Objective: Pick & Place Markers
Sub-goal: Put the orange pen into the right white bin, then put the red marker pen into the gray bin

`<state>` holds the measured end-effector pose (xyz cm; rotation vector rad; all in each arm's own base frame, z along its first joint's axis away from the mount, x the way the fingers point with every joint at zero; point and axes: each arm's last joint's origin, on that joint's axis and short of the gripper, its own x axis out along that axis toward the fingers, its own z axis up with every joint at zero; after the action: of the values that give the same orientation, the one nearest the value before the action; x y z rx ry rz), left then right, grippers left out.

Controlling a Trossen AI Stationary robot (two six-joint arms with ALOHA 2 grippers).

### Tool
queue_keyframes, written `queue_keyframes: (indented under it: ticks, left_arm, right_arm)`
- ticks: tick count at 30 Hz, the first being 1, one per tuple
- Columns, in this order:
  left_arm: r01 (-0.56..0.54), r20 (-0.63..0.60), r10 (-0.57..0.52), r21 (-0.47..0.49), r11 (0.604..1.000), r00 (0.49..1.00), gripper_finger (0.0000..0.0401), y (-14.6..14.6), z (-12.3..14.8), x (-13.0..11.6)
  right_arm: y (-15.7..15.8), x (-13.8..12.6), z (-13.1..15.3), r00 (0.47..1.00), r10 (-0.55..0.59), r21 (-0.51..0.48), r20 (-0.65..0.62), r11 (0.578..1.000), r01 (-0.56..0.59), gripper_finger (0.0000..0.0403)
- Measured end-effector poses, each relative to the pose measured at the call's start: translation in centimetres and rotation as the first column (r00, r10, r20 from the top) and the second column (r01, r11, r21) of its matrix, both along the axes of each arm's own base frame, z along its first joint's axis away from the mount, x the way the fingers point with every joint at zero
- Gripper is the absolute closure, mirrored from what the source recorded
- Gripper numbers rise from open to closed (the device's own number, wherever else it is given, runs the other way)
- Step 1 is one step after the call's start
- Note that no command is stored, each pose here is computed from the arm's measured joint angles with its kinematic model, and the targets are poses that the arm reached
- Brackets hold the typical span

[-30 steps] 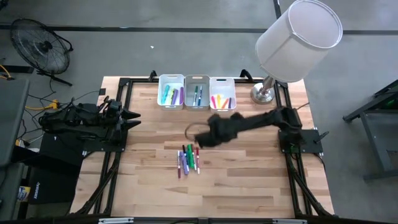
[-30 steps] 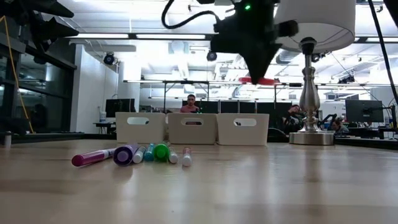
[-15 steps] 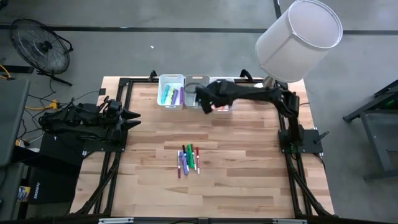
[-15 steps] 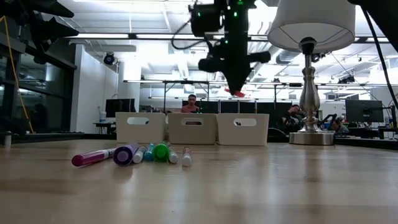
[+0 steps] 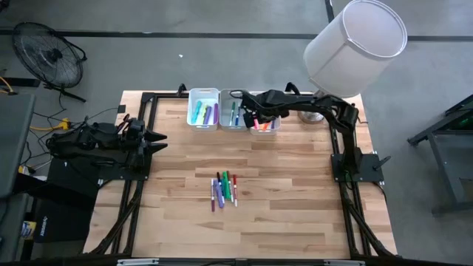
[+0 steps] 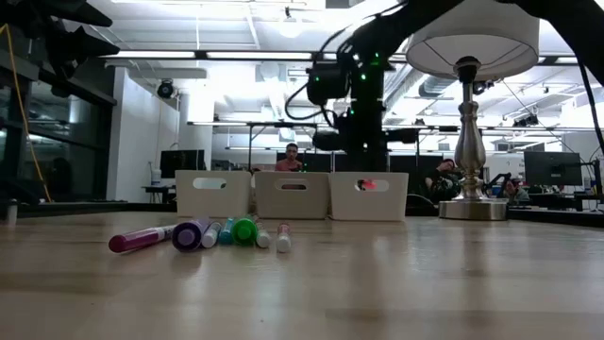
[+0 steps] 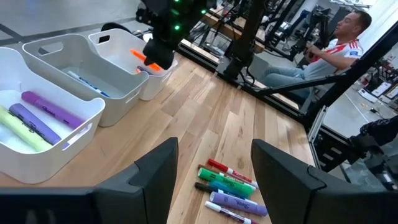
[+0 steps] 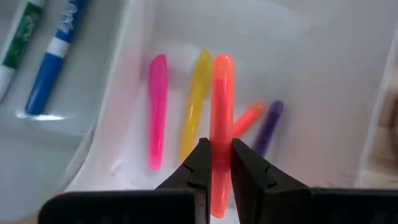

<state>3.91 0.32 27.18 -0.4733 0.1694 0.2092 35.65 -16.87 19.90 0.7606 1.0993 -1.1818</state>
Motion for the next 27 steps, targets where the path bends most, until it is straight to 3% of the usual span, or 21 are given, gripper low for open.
queue_keyframes:
  ticks: [4, 8, 18, 27]
  left_arm:
    - [0.000, 0.000, 0.000, 0.000, 1.000, 1.000, 0.0199, 0.0, 0.0, 0.0]
    - [-0.017, 0.000, 0.017, -0.002, 1.000, 1.000, 0.0199, 0.0, 0.0, 0.0]
    - [-0.061, 0.002, 0.061, 0.008, 0.998, 0.998, 0.0199, 0.2, 0.0, 0.0]
    - [-0.062, 0.002, 0.062, 0.007, 0.998, 0.998, 0.0199, 0.2, 0.0, 0.0]
  right_arm:
    - [-0.5, -0.6, -1.0, 0.999, -0.040, 0.030, 0.012, 0.999, 0.040, 0.0373]
    - [-0.7, -0.8, -1.4, 0.998, -0.053, 0.050, 0.020, 0.997, 0.052, 0.0330]
    - [-0.6, -0.6, -1.2, 0.999, 0.029, 0.059, 0.030, 0.998, -0.031, 0.0264]
    - [2.2, -1.3, 3.8, 0.964, 0.264, -0.033, 0.046, 0.964, -0.262, 0.0254]
